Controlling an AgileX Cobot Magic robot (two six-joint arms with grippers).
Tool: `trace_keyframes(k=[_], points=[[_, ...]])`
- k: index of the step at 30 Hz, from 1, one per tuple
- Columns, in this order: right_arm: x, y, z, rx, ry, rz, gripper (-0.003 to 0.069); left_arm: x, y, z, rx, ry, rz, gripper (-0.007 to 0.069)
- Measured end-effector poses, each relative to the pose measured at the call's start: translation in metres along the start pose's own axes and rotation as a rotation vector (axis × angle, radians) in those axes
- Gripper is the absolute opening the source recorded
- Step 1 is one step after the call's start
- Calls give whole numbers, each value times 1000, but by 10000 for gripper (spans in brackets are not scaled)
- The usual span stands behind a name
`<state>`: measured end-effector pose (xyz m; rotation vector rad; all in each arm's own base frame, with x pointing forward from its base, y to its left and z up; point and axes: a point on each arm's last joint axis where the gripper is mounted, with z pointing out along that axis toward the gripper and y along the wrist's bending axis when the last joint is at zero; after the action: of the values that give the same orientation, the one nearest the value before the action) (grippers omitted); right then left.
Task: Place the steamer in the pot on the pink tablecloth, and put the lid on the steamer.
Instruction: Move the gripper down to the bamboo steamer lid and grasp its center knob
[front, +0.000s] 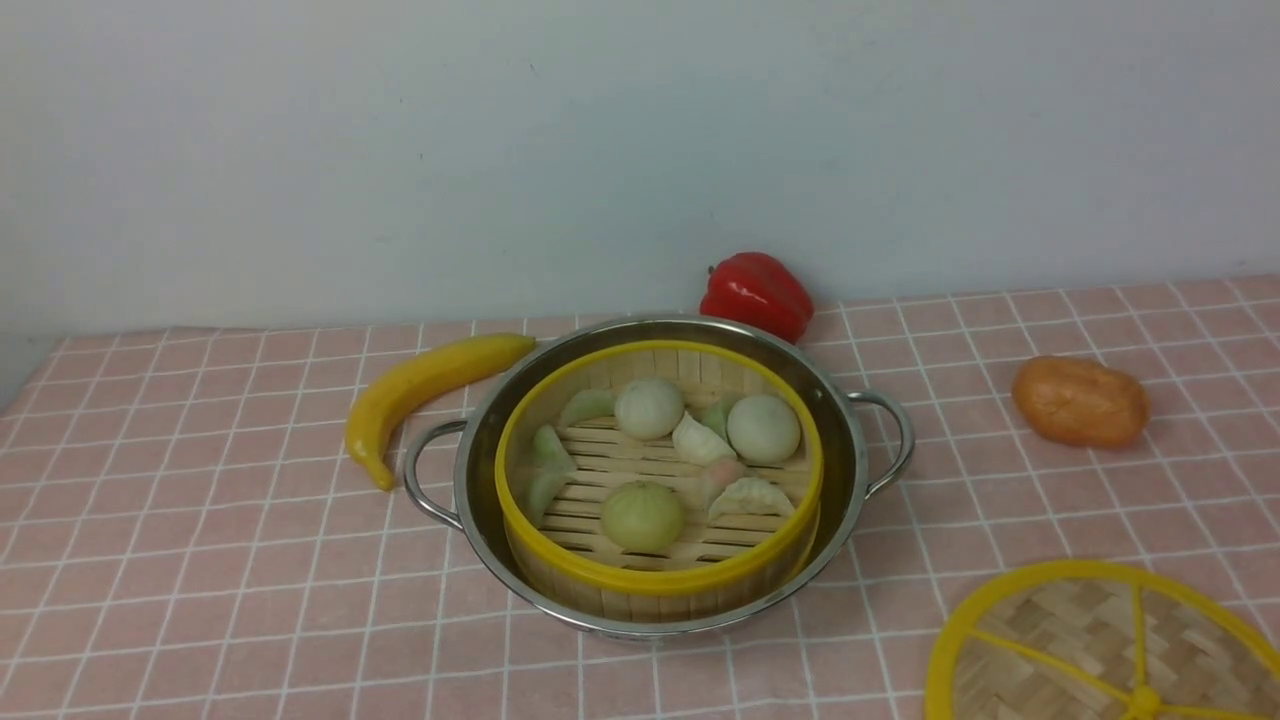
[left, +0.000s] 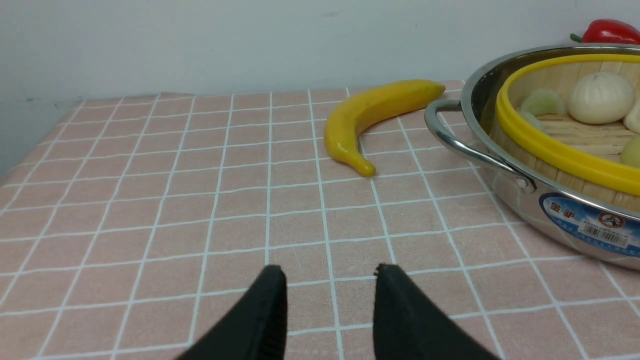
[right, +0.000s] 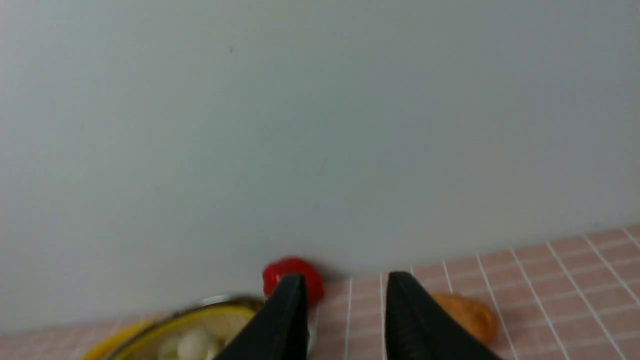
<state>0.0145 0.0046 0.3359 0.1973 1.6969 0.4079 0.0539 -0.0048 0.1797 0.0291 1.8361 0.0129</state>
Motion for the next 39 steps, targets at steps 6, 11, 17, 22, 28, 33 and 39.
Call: trace_keyframes(k=[6,11,17,22,28,33,39], points=[[-3,14,39,-13,590,-274,243,0,0,0,0,0,0,243],[10,13,118,-58,948,-301,243,0,0,0,0,-1,0,243],[52,-13,209,48,1265,-285,243,0,0,0,0,-1,0,243],[79,-26,251,88,1372,-252,243,0,0,0,0,-1,0,243],[104,-27,270,83,1462,-260,243,0,0,0,0,-1,-1,243],[127,-32,279,132,1532,-281,243,0,0,0,0,-1,-1,243],[133,-37,282,210,1558,-267,243,0,0,0,0,-1,-1,243]])
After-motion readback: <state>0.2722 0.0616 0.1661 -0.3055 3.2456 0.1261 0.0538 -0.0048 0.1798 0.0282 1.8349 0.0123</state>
